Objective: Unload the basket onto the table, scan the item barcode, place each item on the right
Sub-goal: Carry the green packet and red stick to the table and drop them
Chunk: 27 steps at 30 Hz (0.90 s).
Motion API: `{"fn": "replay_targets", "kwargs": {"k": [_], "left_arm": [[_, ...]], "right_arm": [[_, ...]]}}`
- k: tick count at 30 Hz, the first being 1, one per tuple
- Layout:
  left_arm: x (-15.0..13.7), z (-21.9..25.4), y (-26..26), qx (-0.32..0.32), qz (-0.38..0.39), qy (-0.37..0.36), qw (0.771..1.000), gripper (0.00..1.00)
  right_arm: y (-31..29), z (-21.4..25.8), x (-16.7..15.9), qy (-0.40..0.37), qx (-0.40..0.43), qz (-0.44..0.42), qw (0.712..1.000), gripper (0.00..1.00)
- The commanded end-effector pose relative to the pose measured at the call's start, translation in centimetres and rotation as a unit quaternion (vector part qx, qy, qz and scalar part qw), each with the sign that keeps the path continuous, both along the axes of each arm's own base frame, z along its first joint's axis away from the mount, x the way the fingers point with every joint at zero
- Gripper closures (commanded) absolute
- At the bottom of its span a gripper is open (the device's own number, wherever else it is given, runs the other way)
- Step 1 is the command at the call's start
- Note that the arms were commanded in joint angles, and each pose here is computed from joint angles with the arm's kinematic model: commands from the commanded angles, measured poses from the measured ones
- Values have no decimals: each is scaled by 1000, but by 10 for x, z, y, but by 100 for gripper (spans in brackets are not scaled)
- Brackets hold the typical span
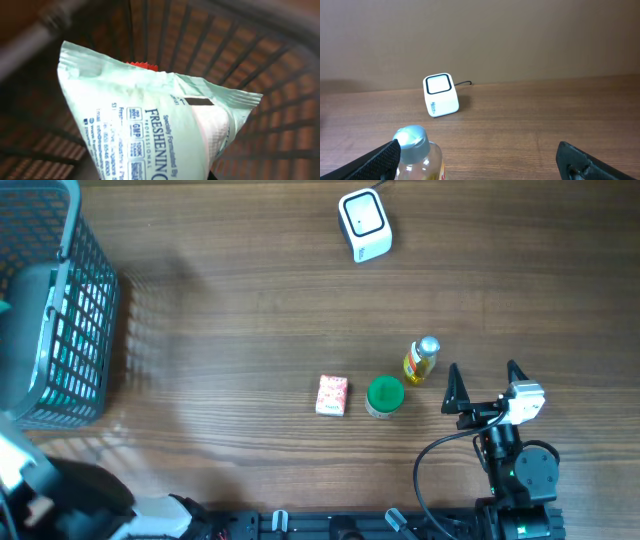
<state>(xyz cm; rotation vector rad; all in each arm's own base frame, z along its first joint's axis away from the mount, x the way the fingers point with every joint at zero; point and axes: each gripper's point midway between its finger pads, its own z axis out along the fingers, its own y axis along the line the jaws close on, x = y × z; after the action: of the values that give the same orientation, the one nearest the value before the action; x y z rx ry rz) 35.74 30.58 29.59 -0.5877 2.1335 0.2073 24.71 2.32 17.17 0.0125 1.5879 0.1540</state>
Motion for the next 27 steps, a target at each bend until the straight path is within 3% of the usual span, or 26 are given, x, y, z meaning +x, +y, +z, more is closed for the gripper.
{"fn": "replay_targets", "kwargs": {"k": [1,7,10,15,19,27], "left_arm": [[-10,29,-13,-14,29,-33,999,96],[-9,101,-102,-24,-15,-120,992,96],[-10,91,-181,-82,-78,-86,990,96],[-12,17,-284,-119,-150,67,979,96],[-22,-83,-362,-126,-194,184,955,96],[-49,-228,-462,-144,-257,248,923,96]], "right_arm": [[-4,1,0,-3,-4,-9,1000,0],[-4,1,0,-3,-5,-9,1000,0],[-4,1,0,-3,-5,-9,1000,0],[-4,1,0,-3,-5,-9,1000,0],[-4,1,0,-3,-5,-9,1000,0],[-4,1,0,-3,-5,-9,1000,0]]}}
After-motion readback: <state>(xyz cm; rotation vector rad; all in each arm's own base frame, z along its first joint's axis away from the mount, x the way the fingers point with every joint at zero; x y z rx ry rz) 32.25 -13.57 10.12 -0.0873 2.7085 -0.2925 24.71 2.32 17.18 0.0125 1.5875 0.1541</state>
